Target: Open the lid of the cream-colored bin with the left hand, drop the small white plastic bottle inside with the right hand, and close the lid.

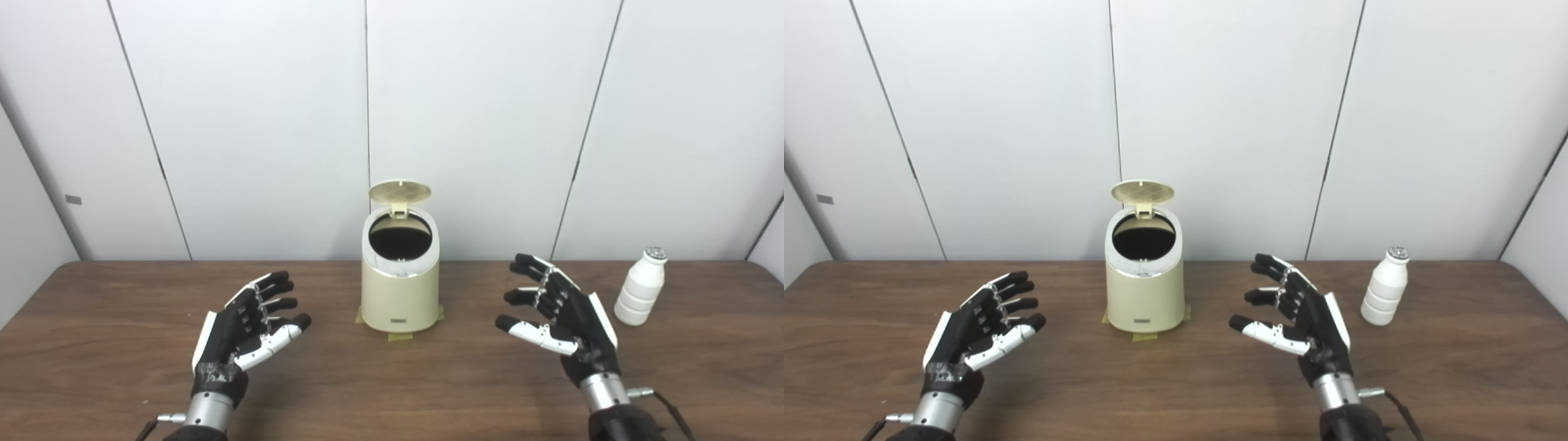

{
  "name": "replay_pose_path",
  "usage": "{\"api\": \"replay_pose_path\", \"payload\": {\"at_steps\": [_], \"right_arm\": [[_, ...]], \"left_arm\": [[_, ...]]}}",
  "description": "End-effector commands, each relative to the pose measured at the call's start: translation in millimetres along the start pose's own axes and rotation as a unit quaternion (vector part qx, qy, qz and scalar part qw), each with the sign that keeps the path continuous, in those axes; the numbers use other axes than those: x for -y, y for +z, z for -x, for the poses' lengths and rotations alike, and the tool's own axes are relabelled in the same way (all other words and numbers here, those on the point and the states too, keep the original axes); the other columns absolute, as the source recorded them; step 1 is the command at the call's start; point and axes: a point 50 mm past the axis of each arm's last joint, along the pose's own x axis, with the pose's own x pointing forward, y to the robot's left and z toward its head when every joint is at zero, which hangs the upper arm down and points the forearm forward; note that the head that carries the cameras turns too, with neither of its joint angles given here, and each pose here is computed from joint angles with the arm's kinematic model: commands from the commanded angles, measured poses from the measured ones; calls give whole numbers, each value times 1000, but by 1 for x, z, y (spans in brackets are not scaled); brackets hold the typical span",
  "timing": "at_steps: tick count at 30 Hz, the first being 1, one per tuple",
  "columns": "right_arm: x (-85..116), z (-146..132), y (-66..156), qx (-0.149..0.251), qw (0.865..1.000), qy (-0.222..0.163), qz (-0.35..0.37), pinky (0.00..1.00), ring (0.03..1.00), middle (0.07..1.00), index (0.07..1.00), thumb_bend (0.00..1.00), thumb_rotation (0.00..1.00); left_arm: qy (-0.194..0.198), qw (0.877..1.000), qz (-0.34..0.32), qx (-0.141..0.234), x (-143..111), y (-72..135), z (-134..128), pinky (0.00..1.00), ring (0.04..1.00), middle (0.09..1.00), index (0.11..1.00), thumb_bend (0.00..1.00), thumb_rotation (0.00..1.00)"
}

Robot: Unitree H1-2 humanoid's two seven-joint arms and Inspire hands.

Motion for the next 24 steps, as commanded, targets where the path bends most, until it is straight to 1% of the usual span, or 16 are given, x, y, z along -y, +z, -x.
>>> {"api": "replay_pose_path", "payload": {"at_steps": [1,3,4,6,7,8,9,10,11,13,14,15,17,20,21,24], "right_arm": [[22,-33,54,83,995,7,53,556,621,788,786,781,255],[32,-42,78,98,992,5,84,538,626,793,789,759,222],[35,-44,85,102,991,4,91,539,624,788,783,758,199],[51,-52,106,113,986,-8,125,533,625,779,775,763,175],[57,-54,113,115,984,-13,137,533,628,776,775,778,184],[70,-58,120,119,981,-25,153,533,629,775,774,783,188],[80,-61,124,122,978,-34,165,550,637,770,773,784,193],[85,-63,126,124,977,-40,172,564,643,770,773,788,203],[97,-65,133,128,973,-54,186,571,647,769,773,790,209],[111,-68,142,135,967,-69,204,553,660,776,774,789,219],[122,-69,149,138,963,-82,217,552,662,777,774,790,222],[130,-69,156,137,960,-95,225,573,667,776,771,788,205],[140,-68,164,131,956,-117,235,605,684,779,767,791,178],[156,-65,170,116,949,-149,253,612,721,793,764,766,142],[163,-64,171,109,947,-156,257,613,728,794,762,767,144],[181,-60,168,84,945,-159,275,661,770,813,778,814,209]], "left_arm": [[-7,999,-14,42,-1,12,-8,563,700,767,779,743,138],[-5,999,-19,45,-3,12,-9,546,680,751,768,735,129],[-5,999,-21,45,-4,12,-9,543,675,746,765,725,118],[-3,999,-31,45,-9,10,-10,540,674,746,766,714,111],[-3,998,-33,45,-11,9,-10,550,687,754,773,703,107],[-2,998,-34,44,-13,8,-11,553,692,757,775,699,106],[-2,998,-35,44,-15,7,-12,568,705,765,778,680,78],[-2,998,-35,44,-17,6,-12,575,711,769,779,670,62],[-3,998,-39,44,-20,6,-13,579,715,771,780,664,54],[-3,998,-44,45,-24,5,-14,586,725,787,783,646,39],[-2,998,-51,45,-25,6,-15,588,726,789,783,642,35],[-2,998,-53,45,-26,6,-16,588,723,790,786,633,26],[-2,998,-55,43,-29,5,-17,594,722,791,792,627,15],[-1,998,-52,39,-31,2,-19,597,730,795,793,623,5],[0,998,-47,35,-32,2,-19,597,732,794,792,627,4],[1,999,-43,31,-32,3,-21,600,737,795,791,626,8]]}}
